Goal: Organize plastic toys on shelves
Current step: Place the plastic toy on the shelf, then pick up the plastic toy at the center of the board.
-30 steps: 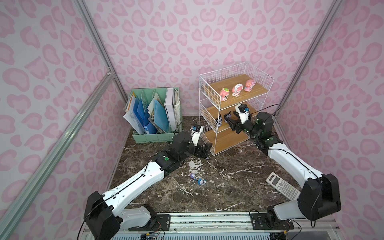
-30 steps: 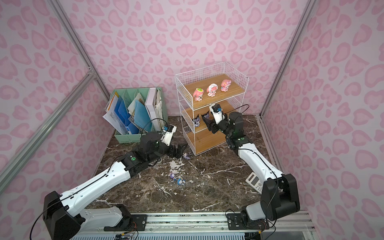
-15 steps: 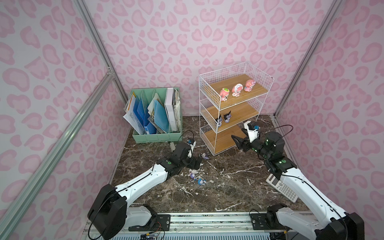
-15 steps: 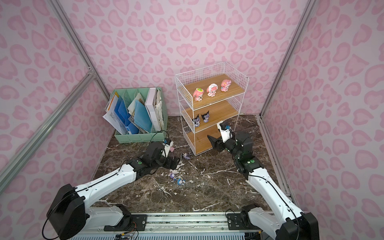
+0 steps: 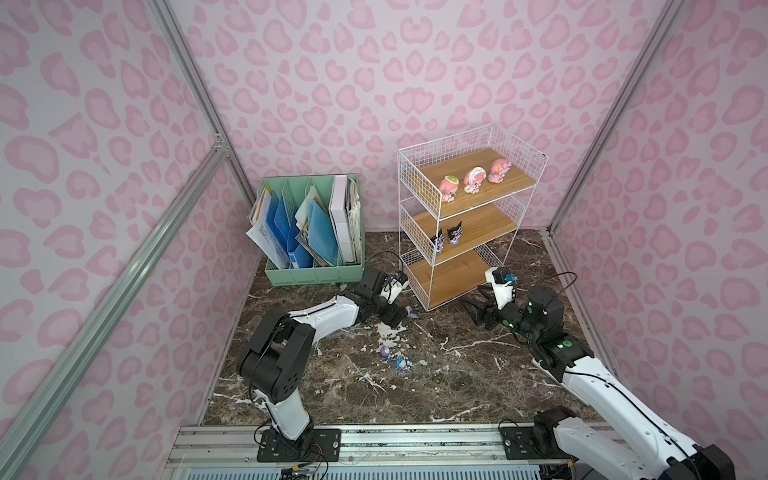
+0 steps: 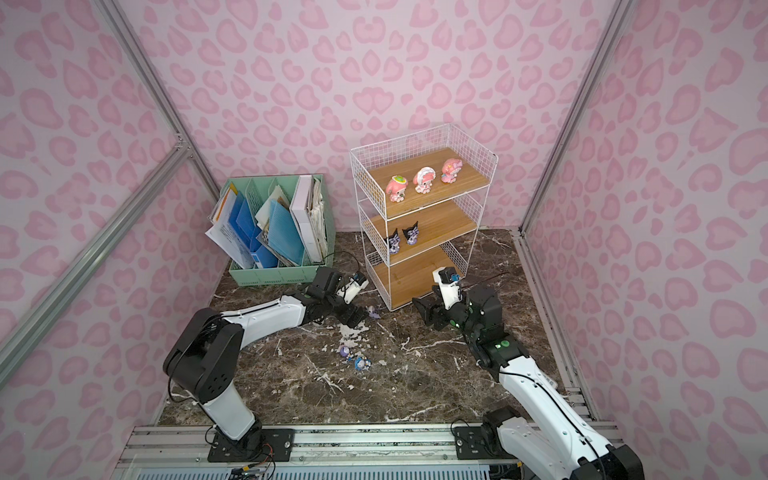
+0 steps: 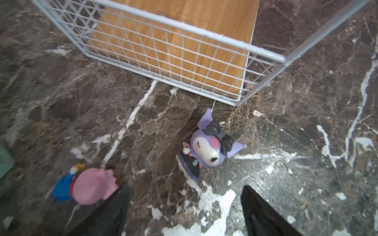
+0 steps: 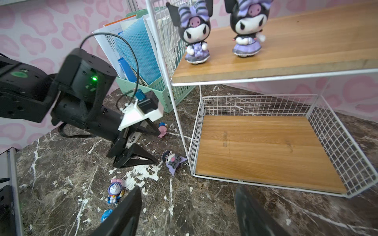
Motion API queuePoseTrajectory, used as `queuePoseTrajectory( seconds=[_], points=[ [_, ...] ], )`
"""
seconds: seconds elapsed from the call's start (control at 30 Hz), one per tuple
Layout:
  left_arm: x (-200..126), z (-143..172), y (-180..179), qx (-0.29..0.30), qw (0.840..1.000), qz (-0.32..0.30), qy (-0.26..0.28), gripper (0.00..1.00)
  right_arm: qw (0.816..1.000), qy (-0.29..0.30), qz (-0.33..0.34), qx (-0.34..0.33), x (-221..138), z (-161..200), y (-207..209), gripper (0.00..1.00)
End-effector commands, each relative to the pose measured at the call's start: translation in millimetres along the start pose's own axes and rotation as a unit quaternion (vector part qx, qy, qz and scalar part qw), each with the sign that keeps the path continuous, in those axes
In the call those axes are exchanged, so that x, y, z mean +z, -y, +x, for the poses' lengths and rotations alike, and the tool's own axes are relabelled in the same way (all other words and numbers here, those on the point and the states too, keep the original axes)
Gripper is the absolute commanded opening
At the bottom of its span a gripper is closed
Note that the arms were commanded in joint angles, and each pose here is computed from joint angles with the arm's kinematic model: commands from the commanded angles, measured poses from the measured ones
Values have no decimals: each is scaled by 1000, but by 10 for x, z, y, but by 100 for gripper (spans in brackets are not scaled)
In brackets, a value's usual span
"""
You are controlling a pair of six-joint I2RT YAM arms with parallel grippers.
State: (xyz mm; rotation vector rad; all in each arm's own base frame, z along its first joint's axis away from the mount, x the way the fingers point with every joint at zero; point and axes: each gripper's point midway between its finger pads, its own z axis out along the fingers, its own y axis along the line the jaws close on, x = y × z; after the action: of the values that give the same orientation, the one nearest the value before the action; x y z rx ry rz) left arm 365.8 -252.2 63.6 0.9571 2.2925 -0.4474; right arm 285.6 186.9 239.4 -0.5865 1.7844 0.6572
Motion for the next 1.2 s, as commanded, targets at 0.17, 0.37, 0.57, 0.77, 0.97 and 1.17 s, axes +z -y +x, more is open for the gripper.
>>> queuePoseTrajectory(
  seconds=[0.17, 0.37, 0.57, 0.77, 0.97, 1.17],
  points=[
    [193, -125, 25, 20, 998, 41, 42, 83, 1000, 6, -8, -5, -7, -23, -35, 73],
    [338, -50, 102, 18, 997, 69, 33, 72, 1000, 5, -12, -1, 1, -7, -44, 73],
    [250, 3, 275, 35, 994, 88, 50, 62, 1000, -2, -9, 4, 3, 58, -33, 73],
    [349, 154, 373, 34, 995, 88, 27, 55, 1000, -4, -13, 9, 23, 73, -37, 73],
    [389, 108, 362, 38, 995, 86, 24, 56, 1000, -4, -16, 9, 27, 82, -44, 74],
    [412, 149, 393, 45, 995, 84, 14, 47, 1000, -8, -17, 15, 38, 117, -47, 74]
  ],
)
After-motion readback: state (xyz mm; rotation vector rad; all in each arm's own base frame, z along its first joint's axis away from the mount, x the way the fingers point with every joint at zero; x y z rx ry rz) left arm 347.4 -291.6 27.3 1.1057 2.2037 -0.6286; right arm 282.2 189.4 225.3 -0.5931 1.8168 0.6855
